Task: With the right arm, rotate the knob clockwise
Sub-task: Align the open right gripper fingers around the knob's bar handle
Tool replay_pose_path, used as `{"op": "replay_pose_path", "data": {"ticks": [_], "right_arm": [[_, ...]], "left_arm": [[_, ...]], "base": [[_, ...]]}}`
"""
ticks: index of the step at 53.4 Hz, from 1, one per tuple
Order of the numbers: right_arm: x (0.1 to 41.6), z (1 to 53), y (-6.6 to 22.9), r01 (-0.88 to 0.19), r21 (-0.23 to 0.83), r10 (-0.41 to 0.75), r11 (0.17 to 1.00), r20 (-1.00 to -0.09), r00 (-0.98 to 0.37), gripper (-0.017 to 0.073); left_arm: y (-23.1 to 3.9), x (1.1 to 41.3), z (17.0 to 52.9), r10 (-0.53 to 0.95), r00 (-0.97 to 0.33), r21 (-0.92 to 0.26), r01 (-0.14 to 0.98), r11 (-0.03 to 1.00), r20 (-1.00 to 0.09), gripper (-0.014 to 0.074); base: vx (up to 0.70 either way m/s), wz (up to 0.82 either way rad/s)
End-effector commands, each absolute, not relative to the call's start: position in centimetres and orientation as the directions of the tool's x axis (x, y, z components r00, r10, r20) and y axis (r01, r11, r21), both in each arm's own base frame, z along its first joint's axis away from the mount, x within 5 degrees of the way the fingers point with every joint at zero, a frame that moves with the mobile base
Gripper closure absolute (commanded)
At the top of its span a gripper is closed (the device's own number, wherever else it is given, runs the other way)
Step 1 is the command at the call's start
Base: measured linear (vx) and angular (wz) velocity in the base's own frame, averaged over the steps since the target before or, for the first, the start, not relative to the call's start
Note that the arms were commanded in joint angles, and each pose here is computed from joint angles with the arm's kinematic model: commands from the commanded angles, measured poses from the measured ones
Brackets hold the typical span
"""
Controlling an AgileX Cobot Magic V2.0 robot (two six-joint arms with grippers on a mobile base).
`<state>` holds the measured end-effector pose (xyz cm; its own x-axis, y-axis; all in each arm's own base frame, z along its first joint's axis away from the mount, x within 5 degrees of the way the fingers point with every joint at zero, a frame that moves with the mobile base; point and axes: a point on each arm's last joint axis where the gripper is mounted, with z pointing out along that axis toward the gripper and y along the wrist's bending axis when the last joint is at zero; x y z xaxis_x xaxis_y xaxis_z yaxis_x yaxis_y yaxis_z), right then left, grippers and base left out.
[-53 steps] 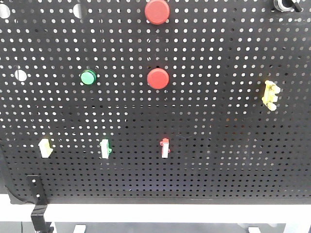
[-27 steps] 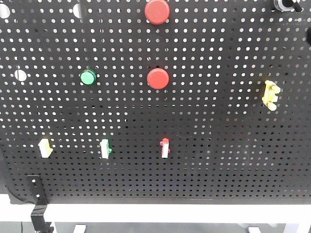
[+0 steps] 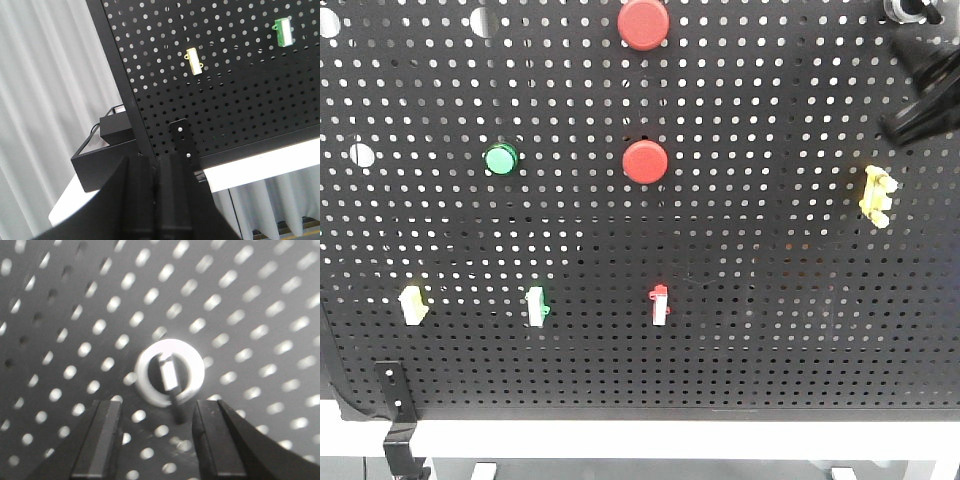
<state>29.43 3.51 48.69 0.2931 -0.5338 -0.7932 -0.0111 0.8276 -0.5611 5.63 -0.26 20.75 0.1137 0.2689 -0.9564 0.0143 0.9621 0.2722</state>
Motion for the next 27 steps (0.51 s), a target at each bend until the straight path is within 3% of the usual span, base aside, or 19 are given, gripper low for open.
{"op": "replay_pose_path", "data": {"ticks": [1, 27], "right_arm": [[28.08, 50.87, 3.74, 0.012, -0.561, -0.519, 0.827, -0.757, 0.397, 0.0188], [28.63, 50.97, 3.87, 0.027, -0.591, -0.548, 0.806, -0.729, 0.409, 0.0382]], "left_arm": [[-0.35, 5.85, 20.24, 0.258, 0.141, 0.263, 0.020, 0.965, -0.956, 0.0600], [-0.35, 5.85, 20.24, 0.258, 0.141, 0.263, 0.020, 0.965, -0.956, 0.0600]], "base": [[0.00, 0.00], [0.00, 0.00]]}}
